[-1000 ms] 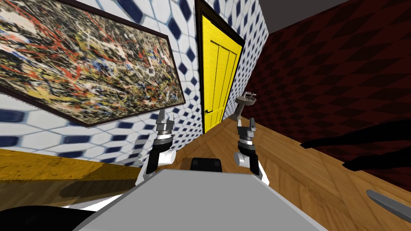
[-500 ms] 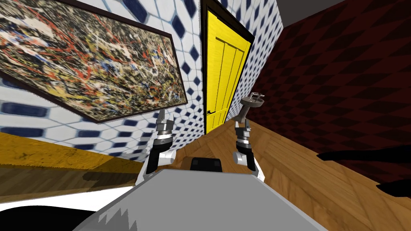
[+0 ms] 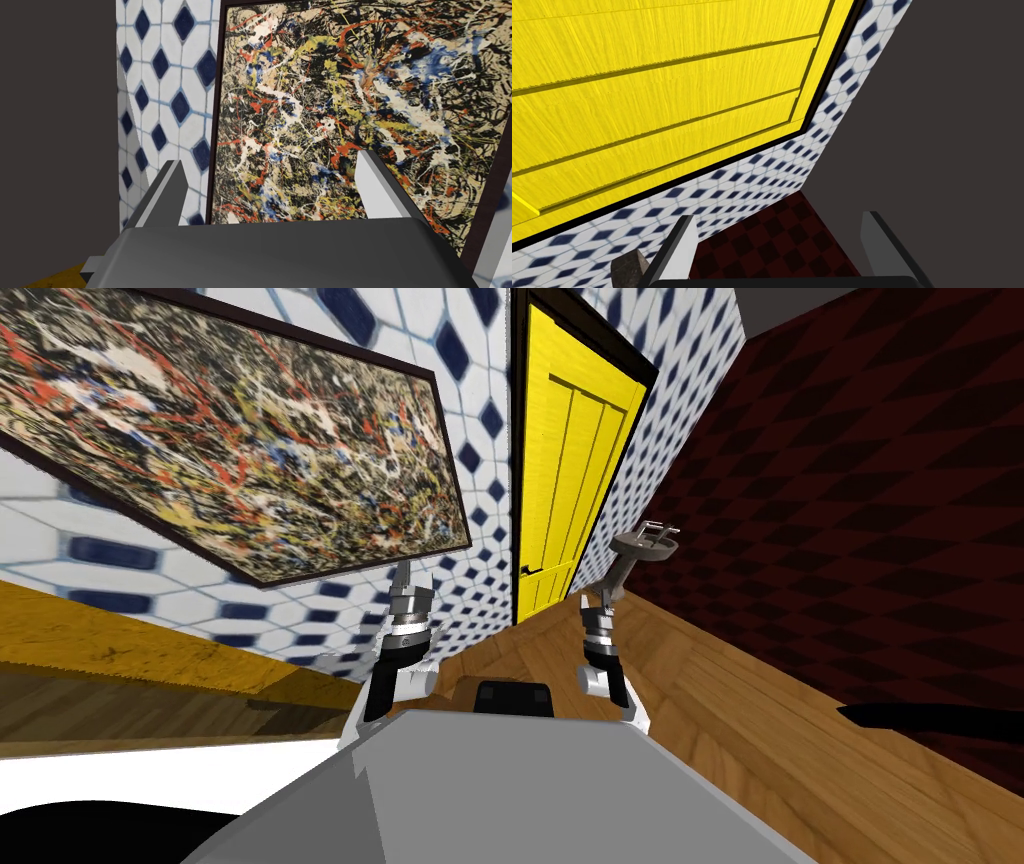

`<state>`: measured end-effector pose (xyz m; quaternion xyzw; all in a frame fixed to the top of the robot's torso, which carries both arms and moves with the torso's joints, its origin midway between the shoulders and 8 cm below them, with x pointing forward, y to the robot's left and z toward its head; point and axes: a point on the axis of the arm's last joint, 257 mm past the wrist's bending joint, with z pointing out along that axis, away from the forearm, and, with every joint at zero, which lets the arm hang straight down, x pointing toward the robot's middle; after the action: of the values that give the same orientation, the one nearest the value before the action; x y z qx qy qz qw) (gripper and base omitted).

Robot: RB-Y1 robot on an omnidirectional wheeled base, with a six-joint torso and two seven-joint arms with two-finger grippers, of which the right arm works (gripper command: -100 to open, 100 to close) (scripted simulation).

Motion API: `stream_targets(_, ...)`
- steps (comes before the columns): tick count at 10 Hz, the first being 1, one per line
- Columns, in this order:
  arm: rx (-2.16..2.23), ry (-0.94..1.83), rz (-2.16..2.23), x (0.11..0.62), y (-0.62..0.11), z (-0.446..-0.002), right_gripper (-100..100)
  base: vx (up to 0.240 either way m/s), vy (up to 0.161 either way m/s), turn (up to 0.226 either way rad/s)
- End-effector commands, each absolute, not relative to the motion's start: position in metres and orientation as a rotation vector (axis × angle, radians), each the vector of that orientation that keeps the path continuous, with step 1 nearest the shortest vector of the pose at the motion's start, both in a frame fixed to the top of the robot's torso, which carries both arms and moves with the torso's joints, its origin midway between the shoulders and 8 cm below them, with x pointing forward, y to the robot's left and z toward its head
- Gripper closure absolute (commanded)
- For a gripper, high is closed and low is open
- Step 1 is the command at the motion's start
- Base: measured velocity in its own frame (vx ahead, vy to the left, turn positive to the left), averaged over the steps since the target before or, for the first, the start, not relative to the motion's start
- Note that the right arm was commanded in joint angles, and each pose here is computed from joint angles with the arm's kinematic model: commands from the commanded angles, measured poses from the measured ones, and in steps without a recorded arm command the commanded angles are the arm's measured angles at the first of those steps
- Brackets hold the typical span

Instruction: Pull the door open

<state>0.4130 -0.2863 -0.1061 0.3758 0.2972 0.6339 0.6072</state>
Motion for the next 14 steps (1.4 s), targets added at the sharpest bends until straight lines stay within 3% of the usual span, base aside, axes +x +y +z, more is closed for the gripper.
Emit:
stream_targets(1,0.886,0.708,1.458,0.42,-0.287,-0.12,-100,0.045,-0.037,0.107)
stream_targets(14,1.002,0.849,1.393,0.453,-0.294,-0.213,-100,0.046,-0.056,0.134)
